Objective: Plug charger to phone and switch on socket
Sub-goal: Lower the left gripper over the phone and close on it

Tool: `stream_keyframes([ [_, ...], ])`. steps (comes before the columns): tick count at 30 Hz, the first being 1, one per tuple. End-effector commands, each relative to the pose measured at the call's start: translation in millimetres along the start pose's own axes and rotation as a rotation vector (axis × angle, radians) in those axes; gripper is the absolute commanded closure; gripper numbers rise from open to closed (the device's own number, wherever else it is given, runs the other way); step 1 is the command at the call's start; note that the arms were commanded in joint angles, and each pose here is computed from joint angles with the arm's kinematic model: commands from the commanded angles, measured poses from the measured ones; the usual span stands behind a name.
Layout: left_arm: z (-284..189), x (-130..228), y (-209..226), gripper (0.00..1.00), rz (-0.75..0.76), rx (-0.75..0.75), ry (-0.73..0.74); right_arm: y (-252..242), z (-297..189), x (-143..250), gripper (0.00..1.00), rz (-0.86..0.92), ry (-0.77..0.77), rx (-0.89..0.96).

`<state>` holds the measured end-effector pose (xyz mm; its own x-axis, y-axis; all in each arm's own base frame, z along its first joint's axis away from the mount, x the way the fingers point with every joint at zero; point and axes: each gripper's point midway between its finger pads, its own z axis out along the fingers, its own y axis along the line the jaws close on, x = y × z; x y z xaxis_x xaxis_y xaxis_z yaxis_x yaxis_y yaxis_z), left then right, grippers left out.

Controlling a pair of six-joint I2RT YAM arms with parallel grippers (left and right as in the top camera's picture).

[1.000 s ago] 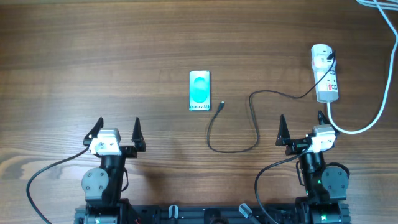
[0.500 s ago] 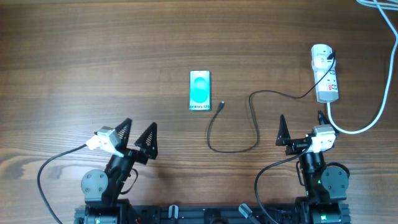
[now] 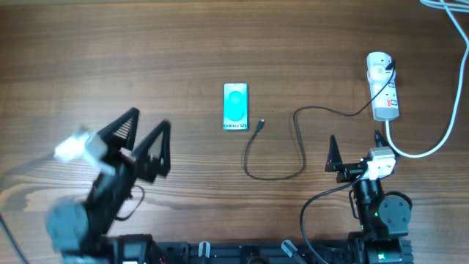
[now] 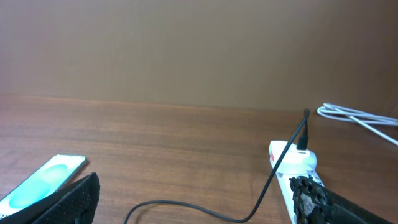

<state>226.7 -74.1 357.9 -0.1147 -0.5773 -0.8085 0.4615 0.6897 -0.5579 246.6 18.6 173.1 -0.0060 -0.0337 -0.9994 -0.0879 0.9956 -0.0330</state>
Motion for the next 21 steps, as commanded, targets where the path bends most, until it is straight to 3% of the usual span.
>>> stream_keyframes([
  [1,38.7,-10.9,16.9,0.01,0.085,-0.199,0.299,1.8,-0.5,-2.4,0.0,-0.019,-0.012,-0.008],
  [3,49.1,-0.3,46.7,0.0,0.034,-0.392,0.545,1.7,-0.5,-2.4,0.0,-0.019,-0.012,-0.008],
  [5,59.9,16.2,58.6,0.0,-0.056,-0.47,0.776,1.8,-0.5,-2.4,0.0,-0.019,-0.012,-0.008],
  [8,80.4,49.5,49.8,0.0,-0.332,-0.388,0.992,1.7,-0.5,-2.4,0.0,-0.019,-0.012,-0.008],
  [10,93.9,69.6,57.4,0.01,-0.393,-0.374,1.051,1.7,-0.5,-2.4,0.0,-0.019,-0.012,-0.008],
  [13,85.6,103.4,75.5,0.0,-0.291,-0.57,1.149,1.8,-0.5,-2.4,0.0,-0.019,-0.012,-0.008],
  [15,72.8,123.0,85.1,0.01,-0.138,-0.75,1.204,1.7,-0.5,-2.4,0.0,-0.019,-0.012,-0.008],
  [21,63.7,166.3,85.4,0.01,-0.004,-0.897,1.497,1.7,-0.5,-2.4,0.0,-0.019,-0.012,-0.008],
])
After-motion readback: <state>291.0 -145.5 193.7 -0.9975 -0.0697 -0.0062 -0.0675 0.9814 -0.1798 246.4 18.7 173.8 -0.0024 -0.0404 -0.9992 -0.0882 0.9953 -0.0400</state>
